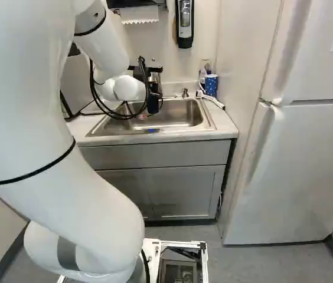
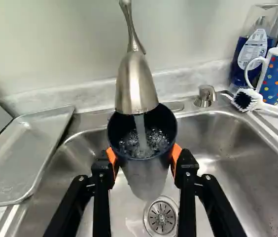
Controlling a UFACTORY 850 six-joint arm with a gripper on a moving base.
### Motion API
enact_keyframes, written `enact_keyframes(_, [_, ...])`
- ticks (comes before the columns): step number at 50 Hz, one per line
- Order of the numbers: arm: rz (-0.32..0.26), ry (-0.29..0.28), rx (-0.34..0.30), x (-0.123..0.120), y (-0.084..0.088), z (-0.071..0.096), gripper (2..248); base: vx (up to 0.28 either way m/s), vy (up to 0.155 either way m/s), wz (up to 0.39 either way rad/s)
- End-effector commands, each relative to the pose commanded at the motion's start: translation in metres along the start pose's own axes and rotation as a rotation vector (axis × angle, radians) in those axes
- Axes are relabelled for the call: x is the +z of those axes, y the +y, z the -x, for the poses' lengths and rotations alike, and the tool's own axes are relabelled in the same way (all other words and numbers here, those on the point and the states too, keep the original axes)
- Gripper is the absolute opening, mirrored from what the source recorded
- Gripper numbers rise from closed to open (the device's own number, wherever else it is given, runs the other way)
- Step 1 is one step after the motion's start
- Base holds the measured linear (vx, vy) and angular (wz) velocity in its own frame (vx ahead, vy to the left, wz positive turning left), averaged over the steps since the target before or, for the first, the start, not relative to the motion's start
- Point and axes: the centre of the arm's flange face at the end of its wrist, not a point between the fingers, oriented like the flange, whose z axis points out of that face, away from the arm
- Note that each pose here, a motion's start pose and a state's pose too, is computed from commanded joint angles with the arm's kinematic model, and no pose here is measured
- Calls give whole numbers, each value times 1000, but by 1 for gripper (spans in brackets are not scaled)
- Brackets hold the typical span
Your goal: Rinse the cup and place it in the tray
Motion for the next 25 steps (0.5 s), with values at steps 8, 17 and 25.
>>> enact_keyframes(8, [0, 0, 0, 0, 0, 0, 122, 0, 0, 0])
enact_keyframes(17, [0, 0, 0, 0, 0, 0, 122, 0, 0, 0])
enact_keyframes(25, [0, 0, 0, 0, 0, 0, 122, 0, 0, 0])
